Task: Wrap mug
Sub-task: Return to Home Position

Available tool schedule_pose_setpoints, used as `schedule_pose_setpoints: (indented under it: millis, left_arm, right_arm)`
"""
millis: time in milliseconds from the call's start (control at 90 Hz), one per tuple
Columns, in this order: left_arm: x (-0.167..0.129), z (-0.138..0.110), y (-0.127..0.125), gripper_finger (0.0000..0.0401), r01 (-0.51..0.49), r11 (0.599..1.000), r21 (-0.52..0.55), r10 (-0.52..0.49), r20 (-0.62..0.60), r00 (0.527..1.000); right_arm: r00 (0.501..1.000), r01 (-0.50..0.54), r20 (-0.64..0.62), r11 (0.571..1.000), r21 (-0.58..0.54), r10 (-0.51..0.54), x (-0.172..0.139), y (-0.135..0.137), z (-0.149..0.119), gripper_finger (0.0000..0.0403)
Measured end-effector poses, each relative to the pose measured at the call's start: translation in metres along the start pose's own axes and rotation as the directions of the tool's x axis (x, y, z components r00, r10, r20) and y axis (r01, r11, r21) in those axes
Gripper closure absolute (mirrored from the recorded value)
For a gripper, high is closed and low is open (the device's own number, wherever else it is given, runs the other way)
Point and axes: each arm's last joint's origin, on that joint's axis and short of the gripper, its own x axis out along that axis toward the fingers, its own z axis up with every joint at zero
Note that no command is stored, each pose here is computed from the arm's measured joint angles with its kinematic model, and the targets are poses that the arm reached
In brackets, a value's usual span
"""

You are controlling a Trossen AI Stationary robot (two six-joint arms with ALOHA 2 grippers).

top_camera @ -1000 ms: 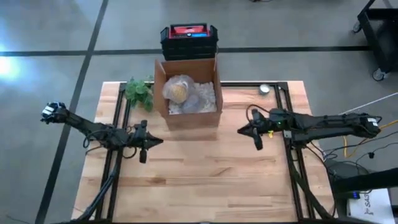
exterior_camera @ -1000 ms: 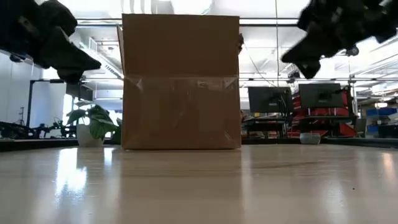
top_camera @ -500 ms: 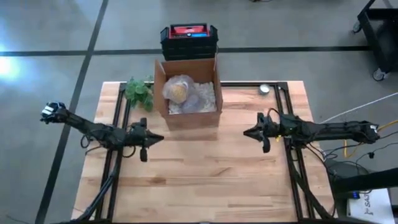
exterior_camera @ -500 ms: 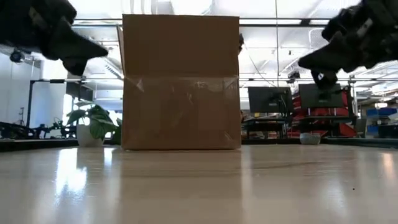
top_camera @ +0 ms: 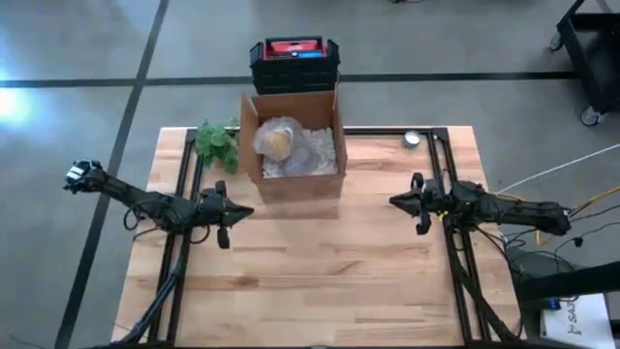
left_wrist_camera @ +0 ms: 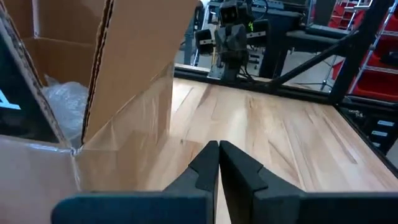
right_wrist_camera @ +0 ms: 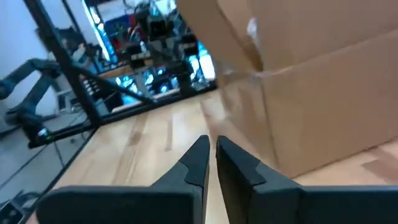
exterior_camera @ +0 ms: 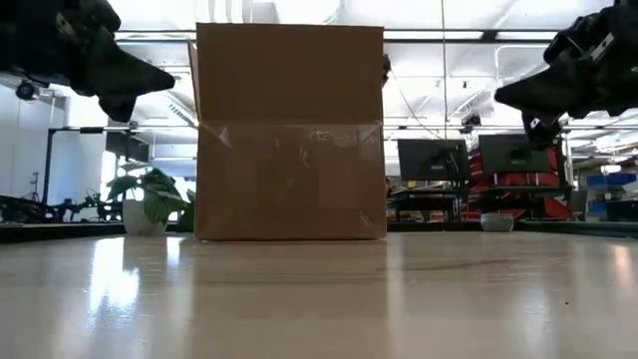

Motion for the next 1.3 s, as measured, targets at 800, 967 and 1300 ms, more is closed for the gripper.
schedule_pose_setpoints:
  millis: [800,967,1300]
  left_arm:
    - [0.004,-0.005,-0.001,0.0401,-0.010,0.999,0.045,0.011,-0.029,1.000]
    - [0.006,-0.003,-0.003,0.0401,-0.007,0.998,0.058,0.007,-0.010,1.000]
    - [0.002,0.008,-0.009,0.0401,0.188,0.978,0.089,-0.194,0.057,0.979]
  right_arm:
    - [0.996,0.061,-0.055,0.995,-0.082,-0.066,0.002,-0.003,-0.006,0.0389]
    - [0.996,0.061,-0.056,0.995,-0.082,-0.065,0.002,-0.003,-0.006,0.0389]
    - [0.996,0.061,-0.056,0.995,-0.082,-0.065,0.002,-0.003,-0.006,0.0389]
